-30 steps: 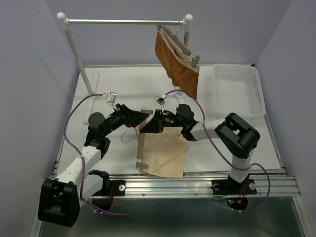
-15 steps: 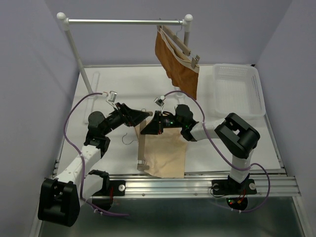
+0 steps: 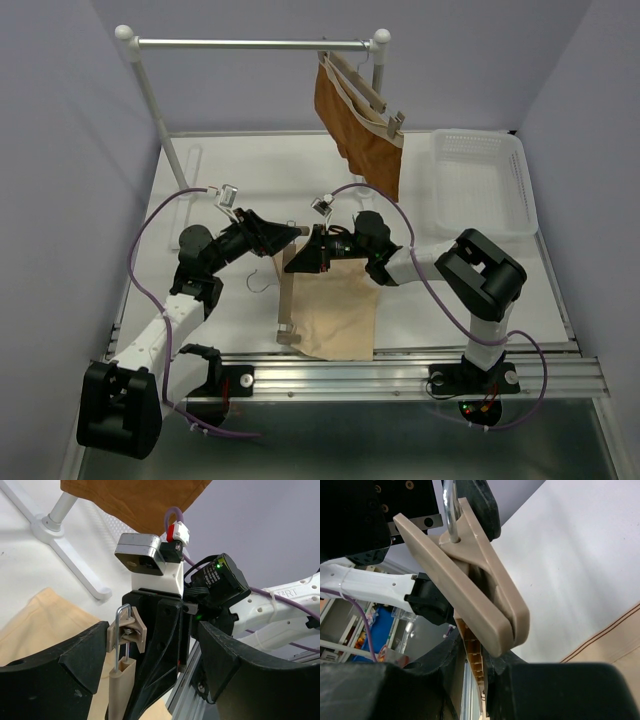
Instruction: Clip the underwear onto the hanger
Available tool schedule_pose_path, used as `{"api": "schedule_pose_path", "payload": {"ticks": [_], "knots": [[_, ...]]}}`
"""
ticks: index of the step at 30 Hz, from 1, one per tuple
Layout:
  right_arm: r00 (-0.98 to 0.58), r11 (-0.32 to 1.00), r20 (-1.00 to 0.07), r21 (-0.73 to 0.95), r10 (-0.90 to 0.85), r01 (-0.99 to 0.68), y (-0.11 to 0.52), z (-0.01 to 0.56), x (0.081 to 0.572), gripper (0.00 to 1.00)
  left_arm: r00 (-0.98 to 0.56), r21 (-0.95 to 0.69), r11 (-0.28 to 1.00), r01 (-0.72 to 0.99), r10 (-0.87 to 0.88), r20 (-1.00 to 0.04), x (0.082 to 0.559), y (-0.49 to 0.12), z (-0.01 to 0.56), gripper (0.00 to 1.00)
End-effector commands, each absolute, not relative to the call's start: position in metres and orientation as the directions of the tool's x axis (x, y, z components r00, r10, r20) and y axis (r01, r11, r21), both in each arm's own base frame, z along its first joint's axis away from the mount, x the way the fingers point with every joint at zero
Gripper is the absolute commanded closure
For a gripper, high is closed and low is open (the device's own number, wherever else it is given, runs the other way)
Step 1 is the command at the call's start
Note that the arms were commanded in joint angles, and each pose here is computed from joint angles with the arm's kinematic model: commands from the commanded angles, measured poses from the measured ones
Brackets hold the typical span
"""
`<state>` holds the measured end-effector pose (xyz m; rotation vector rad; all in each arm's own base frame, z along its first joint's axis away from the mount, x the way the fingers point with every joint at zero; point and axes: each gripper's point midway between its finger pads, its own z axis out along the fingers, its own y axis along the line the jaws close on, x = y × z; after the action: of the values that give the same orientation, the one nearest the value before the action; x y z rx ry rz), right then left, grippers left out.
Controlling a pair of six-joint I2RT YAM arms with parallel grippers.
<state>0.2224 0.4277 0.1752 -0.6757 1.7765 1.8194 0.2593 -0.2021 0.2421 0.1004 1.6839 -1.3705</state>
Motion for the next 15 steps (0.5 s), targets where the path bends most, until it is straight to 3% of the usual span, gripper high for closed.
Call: {"api": "schedule_pose_path", "payload": {"ticks": [1, 15], "knots": [[-0.729, -0.031, -0.682, 0.728, 0.062, -0.684, 0.4341, 0.1918, 0.2288, 0.99, -0.499, -0.66, 0.334, 0.673, -0.453, -0.739, 0.2496, -0.2071, 0.2708, 0.19], [-0.735, -0.029, -0.676, 0.735, 0.054, -0.678, 0.4337, 0.1903, 0.2275, 0.99, -0.508, -0.666, 0.34, 0.664, -0.447, -0.736, 0.2533, -0.2082, 0.2657, 0.23]]}}
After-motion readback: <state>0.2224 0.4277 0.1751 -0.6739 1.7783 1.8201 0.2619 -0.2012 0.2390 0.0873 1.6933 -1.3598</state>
